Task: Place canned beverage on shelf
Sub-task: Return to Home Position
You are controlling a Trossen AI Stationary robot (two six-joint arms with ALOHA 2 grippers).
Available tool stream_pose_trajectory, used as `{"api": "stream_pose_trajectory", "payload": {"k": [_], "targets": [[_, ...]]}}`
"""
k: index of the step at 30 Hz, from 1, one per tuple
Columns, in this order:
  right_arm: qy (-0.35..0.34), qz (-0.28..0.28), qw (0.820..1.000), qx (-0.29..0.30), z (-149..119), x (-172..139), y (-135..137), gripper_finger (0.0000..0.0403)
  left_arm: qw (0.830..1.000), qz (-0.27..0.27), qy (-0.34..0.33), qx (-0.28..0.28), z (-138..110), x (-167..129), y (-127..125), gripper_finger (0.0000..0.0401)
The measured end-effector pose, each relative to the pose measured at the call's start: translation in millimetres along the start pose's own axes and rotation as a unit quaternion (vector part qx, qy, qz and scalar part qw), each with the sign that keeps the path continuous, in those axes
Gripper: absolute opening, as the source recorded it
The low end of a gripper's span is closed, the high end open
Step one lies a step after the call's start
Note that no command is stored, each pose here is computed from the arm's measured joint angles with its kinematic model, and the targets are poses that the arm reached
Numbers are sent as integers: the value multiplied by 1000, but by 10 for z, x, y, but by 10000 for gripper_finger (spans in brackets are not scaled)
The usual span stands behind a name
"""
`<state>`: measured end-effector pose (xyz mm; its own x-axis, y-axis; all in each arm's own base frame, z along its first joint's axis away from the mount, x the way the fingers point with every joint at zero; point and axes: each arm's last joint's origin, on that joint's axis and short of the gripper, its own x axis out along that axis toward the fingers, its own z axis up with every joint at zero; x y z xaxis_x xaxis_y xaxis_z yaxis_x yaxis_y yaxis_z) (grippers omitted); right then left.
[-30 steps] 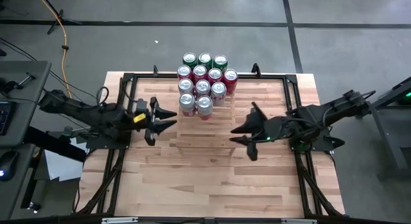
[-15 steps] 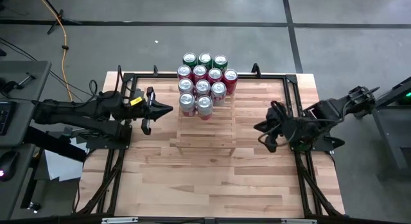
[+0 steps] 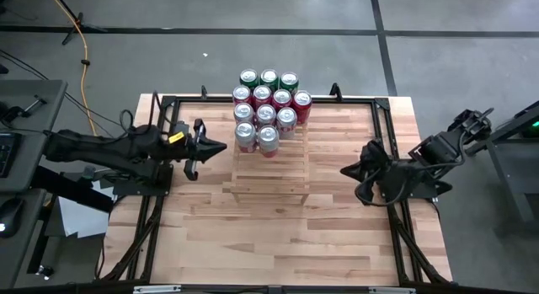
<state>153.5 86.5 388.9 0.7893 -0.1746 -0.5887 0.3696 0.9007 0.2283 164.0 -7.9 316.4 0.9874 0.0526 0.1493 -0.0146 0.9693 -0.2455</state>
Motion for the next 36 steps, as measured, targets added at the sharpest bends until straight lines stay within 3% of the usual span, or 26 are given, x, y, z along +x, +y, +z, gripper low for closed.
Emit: {"api": "stream_pose_trajectory", "payload": {"k": [8, 12, 23, 30, 36], "targets": [[61, 45, 997, -30, -10, 66, 34, 0, 999, 2, 12, -52, -187, -31, 46, 0], [60, 34, 998, -7, 23, 135, 37, 0, 999, -3, 6, -45, -166, -41, 41, 0], [42, 23, 999, -18, 163, 206, -88, 0, 1000, -6, -9, 0, -113, -95, 35, 0], [29, 62, 998, -7, 187, 66, -230, 0, 1000, -6, -9, 3, -111, -100, 35, 0], [-15, 161, 986, 28, -206, 310, -483, 0, 1000, -6, -9, 5, -112, -100, 35, 0]]}}
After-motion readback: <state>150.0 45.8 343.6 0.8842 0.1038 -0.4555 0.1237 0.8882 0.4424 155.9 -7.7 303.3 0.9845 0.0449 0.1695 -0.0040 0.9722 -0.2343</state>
